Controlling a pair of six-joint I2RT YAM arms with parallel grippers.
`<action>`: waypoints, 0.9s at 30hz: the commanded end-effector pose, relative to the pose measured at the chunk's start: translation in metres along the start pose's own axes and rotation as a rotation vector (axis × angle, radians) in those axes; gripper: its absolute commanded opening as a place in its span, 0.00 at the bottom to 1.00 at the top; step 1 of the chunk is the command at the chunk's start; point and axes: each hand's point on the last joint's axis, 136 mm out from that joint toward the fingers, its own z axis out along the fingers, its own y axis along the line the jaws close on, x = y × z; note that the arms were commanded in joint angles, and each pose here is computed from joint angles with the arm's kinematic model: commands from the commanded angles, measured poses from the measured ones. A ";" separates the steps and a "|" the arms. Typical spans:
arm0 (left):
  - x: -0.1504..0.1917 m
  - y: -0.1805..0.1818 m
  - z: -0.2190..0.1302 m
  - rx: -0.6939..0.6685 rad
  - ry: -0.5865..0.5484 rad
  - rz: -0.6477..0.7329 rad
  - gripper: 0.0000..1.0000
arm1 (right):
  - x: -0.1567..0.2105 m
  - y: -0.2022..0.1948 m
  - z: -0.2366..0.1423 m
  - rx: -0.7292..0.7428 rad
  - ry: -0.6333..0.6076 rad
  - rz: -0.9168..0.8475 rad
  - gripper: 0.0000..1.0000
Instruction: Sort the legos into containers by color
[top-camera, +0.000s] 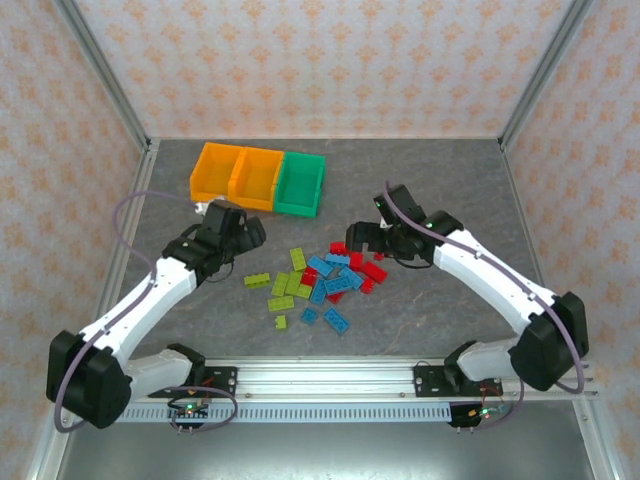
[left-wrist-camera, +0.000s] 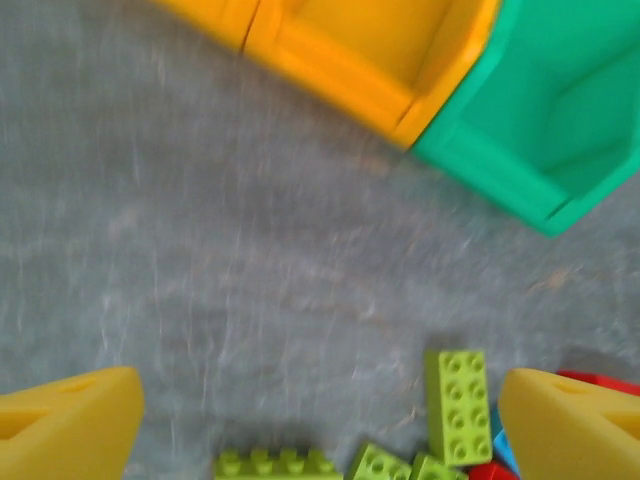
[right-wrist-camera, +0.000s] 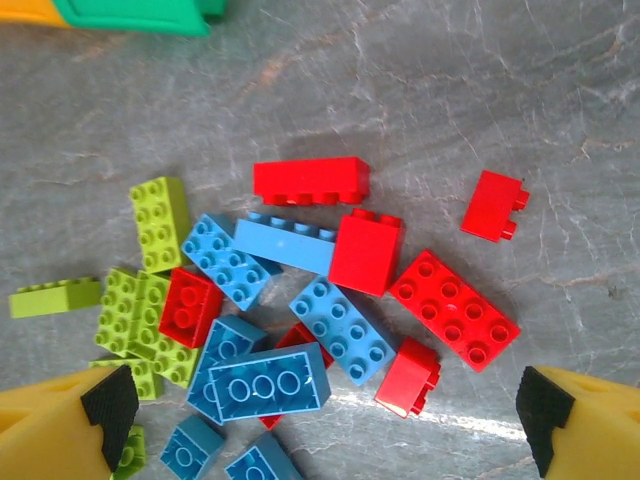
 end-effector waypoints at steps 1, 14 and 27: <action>0.045 0.026 0.014 -0.128 0.177 -0.077 0.89 | -0.005 0.003 0.002 0.023 0.010 0.025 0.99; 0.109 0.027 0.040 -0.186 0.359 0.100 1.00 | 0.000 0.002 0.019 0.062 0.044 0.039 0.99; 0.119 0.028 0.070 -0.216 0.377 0.136 0.75 | 0.003 -0.001 0.019 0.087 0.059 0.043 0.99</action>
